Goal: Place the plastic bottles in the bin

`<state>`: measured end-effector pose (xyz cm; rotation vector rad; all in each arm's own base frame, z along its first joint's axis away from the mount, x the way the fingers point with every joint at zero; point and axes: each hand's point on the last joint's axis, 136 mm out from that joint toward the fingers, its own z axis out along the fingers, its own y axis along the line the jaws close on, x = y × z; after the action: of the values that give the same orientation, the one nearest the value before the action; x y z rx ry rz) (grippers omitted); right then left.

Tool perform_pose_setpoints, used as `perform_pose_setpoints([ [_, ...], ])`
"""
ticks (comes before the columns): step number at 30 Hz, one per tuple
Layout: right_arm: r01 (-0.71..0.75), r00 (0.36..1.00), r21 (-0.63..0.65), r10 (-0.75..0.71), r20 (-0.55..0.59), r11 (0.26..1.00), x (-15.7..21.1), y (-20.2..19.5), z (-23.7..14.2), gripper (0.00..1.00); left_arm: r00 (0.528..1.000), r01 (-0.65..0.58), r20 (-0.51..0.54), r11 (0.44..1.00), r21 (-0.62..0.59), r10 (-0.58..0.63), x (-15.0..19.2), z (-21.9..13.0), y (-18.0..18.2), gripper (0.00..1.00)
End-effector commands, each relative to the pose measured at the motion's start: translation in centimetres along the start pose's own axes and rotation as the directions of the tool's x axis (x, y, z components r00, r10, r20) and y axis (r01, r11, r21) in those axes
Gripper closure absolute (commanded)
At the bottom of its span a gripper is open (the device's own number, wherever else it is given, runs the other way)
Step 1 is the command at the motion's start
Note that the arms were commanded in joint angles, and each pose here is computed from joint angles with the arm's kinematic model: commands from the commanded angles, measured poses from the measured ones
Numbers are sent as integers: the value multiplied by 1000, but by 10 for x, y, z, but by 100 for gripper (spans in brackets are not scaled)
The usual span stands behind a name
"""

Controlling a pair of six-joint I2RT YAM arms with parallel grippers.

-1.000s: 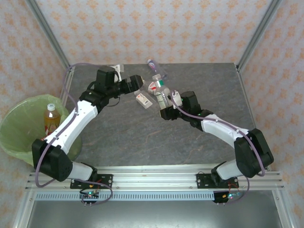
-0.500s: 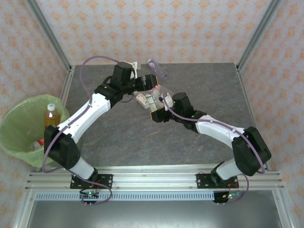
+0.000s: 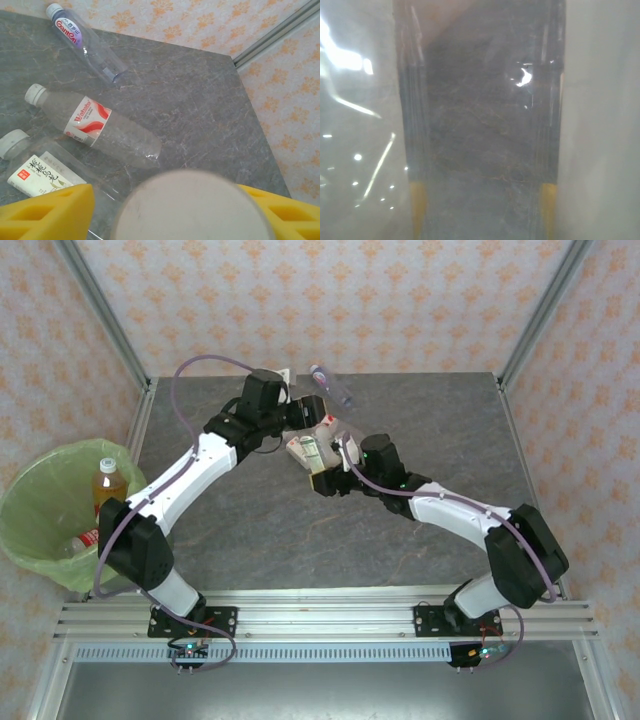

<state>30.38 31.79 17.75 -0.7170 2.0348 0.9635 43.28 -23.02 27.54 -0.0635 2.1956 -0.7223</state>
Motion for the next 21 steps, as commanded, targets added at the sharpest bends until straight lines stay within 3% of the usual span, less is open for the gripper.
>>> perform_pose_setpoints([
  [1,36,998,-59,-33,53,998,-22,16,3,100,999,-27,20,1000,-14,28,-10,-3,-7,37],
  [5,32,998,-51,-29,54,998,-23,14,5,98,1000,-19,18,999,-27,19,-9,-1,-3,50],
  [12,26,998,-42,-23,60,999,-25,12,8,90,999,-34,27,999,-28,35,-10,-7,-4,59],
  [18,19,996,-1,-19,82,1000,-28,5,6,55,998,-25,51,997,-76,29,-13,-12,4,73],
  [21,23,996,24,-25,88,999,-29,1,4,42,998,-20,56,997,-77,24,-14,-13,4,99],
])
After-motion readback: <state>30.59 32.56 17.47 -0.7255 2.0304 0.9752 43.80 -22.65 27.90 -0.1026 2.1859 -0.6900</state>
